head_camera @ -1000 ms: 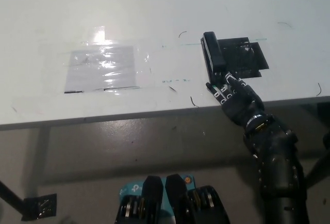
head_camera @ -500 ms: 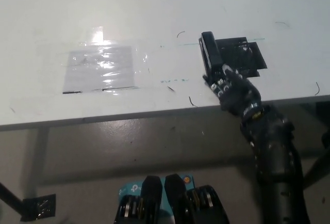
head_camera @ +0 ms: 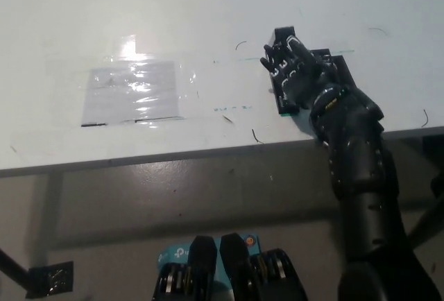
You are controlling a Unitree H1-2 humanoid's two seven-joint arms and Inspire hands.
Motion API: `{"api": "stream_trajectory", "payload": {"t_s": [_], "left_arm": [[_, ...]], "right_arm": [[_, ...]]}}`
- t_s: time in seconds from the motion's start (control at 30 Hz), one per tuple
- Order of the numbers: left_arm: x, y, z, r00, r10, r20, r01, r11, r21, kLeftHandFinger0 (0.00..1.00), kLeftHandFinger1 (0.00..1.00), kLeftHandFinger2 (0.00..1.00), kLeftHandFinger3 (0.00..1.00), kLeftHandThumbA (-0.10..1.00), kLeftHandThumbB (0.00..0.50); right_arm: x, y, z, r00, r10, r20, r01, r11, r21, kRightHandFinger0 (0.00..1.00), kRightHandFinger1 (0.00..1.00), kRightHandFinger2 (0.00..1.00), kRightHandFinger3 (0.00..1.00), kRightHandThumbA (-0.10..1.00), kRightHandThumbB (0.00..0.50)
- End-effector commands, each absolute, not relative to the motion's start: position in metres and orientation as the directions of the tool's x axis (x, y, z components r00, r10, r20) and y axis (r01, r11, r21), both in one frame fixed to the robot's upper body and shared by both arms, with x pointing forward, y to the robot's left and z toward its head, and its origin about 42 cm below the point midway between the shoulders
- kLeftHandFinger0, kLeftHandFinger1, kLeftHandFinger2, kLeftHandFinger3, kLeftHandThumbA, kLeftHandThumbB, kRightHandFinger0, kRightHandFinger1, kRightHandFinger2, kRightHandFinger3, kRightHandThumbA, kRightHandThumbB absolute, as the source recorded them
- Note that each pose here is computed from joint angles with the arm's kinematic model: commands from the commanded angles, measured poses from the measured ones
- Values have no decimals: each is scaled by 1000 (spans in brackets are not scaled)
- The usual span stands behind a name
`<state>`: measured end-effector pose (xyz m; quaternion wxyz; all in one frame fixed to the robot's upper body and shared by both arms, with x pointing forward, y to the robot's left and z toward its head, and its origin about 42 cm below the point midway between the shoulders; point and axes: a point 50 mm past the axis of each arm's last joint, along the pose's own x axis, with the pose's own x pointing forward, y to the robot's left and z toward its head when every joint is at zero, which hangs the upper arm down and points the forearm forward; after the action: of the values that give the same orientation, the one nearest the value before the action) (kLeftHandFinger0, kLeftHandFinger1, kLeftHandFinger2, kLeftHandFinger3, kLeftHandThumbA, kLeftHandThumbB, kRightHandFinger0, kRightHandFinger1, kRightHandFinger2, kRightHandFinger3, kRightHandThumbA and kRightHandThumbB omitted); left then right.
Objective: A stapler is kept infront of the robot on the black mark on the desk and the robot uses its right hand to lift the top of the stapler to open it
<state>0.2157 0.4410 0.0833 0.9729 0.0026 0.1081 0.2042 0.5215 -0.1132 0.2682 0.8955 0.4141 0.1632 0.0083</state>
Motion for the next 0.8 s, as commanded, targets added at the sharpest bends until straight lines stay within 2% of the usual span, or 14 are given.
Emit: {"api": "stream_trajectory", "payload": {"t_s": [0.0, 0.03, 0.13, 0.2, 0.3, 0.37, 0.47, 0.5, 0.53, 0.63, 0.73, 0.77], "left_arm": [[209, 444, 92, 900, 394, -185, -389, 919, 64, 546, 619, 758, 884, 373, 108], [209, 443, 92, 900, 395, -186, -390, 918, 65, 523, 606, 751, 884, 375, 109], [209, 443, 92, 900, 393, -188, -387, 919, 71, 546, 614, 761, 898, 382, 114], [209, 443, 91, 899, 395, -189, -390, 918, 65, 525, 604, 749, 886, 375, 124], [208, 443, 92, 903, 387, -186, -383, 922, 59, 515, 593, 725, 873, 380, 129], [208, 443, 91, 899, 393, -192, -389, 919, 60, 549, 616, 741, 876, 379, 131], [202, 442, 87, 899, 387, -205, -381, 922, 68, 560, 626, 744, 882, 386, 132], [203, 440, 86, 899, 389, -203, -383, 921, 72, 555, 630, 758, 881, 383, 130], [203, 440, 86, 898, 389, -204, -383, 921, 71, 553, 629, 761, 882, 381, 129], [198, 439, 83, 897, 390, -208, -386, 920, 62, 533, 609, 749, 884, 379, 141], [195, 439, 81, 898, 385, -213, -383, 922, 53, 547, 622, 763, 890, 380, 124], [194, 439, 81, 893, 394, -218, -395, 918, 37, 549, 617, 743, 856, 345, 130]], "right_arm": [[527, -62, 392, 961, 275, 20, -198, 637, 745, 451, 558, 733, 897, 145, 36], [527, -62, 394, 961, 276, 21, -200, 638, 743, 448, 550, 722, 897, 137, 30], [528, -64, 389, 962, 272, 14, -195, 655, 730, 468, 560, 725, 926, 133, 42], [531, -67, 386, 962, 272, 8, -192, 660, 726, 484, 601, 781, 955, 134, 22], [541, -71, 383, 969, 249, -12, -166, 680, 714, 487, 596, 775, 952, 135, 4], [551, -77, 387, 975, 223, -21, -144, 694, 706, 503, 598, 773, 944, 132, 5], [560, -85, 385, 981, 188, -44, -103, 701, 705, 474, 575, 765, 945, 124, 6], [572, -92, 397, 987, 158, -40, -87, 720, 688, 404, 490, 691, 938, 132, 0], [574, -93, 398, 987, 155, -39, -86, 723, 685, 378, 465, 673, 930, 137, 0], [584, -99, 411, 992, 125, -31, -73, 745, 664, 400, 507, 691, 946, 131, 3], [591, -107, 427, 995, 96, -19, -61, 755, 653, 430, 550, 723, 954, 118, 3], [594, -111, 437, 997, 77, -8, -54, 758, 650, 433, 554, 743, 938, 94, 10]]}}
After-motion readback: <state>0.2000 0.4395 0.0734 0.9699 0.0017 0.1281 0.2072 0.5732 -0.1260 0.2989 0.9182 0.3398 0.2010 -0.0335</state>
